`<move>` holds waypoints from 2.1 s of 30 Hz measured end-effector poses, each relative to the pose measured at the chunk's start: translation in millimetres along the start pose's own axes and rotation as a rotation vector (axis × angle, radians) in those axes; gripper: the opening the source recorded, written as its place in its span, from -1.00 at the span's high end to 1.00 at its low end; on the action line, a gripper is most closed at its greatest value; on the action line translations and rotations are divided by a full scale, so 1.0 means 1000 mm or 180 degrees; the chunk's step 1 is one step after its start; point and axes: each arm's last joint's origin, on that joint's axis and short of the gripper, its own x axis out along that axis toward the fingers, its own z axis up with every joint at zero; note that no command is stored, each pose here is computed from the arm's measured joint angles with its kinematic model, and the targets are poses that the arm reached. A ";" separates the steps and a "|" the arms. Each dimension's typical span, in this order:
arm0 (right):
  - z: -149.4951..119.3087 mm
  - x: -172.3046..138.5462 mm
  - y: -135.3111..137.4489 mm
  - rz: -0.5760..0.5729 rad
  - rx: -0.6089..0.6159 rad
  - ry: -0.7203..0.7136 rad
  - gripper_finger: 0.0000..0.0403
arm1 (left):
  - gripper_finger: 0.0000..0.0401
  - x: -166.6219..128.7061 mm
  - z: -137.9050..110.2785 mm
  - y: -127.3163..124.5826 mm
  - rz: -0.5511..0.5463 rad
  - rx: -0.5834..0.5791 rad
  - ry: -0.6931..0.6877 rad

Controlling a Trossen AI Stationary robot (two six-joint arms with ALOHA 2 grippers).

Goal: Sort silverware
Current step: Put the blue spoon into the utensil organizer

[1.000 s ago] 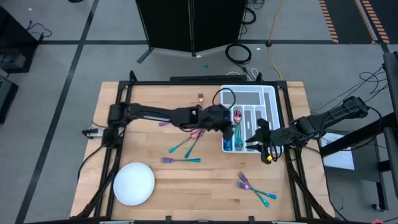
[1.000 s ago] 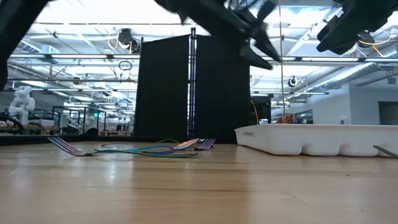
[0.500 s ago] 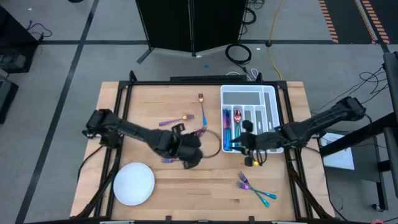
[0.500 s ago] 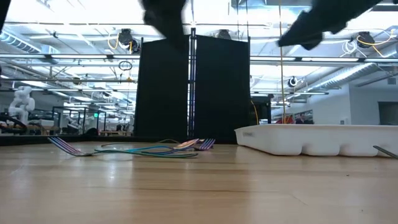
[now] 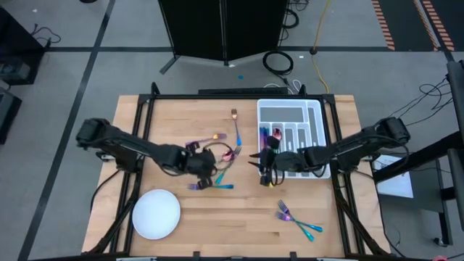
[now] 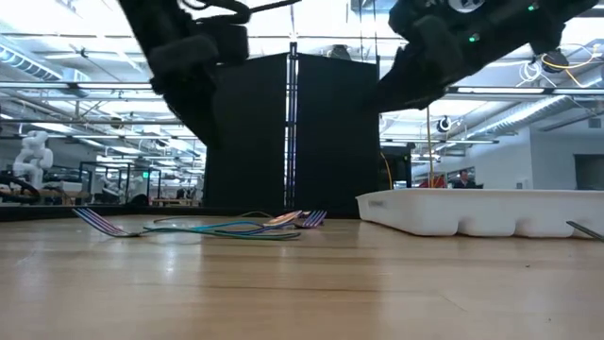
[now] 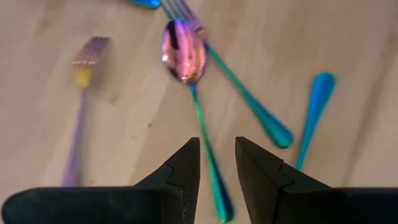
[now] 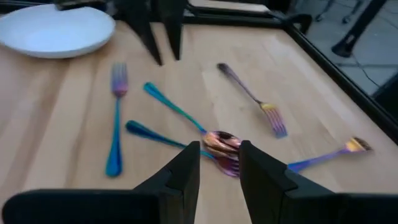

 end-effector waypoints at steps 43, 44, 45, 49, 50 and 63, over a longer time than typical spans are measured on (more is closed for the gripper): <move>-0.022 0.024 -0.029 -0.0009 0.0239 0.0594 0.53 | 0.55 0.111 -0.024 0.031 -0.0388 -0.0410 -0.0066; -0.022 0.024 -0.029 -0.0010 0.0235 0.0607 0.53 | 0.59 0.111 -0.024 0.031 -0.0387 -0.0418 -0.0069; -0.022 0.024 -0.029 -0.0011 0.0235 0.0611 0.53 | 0.63 0.112 -0.024 0.031 -0.0387 -0.0421 -0.0076; -0.022 0.024 -0.029 -0.0008 0.0238 0.0602 0.53 | 0.85 0.111 -0.021 0.030 -0.0392 -0.0428 -0.0106; -0.022 0.023 -0.029 -0.0009 0.0238 0.0601 0.53 | 0.90 0.111 -0.020 0.030 -0.0388 -0.0428 -0.0114; -0.012 -0.006 -0.037 -0.0025 0.0189 0.0750 0.53 | 0.93 0.076 0.007 0.044 -0.0412 -0.0745 -0.0307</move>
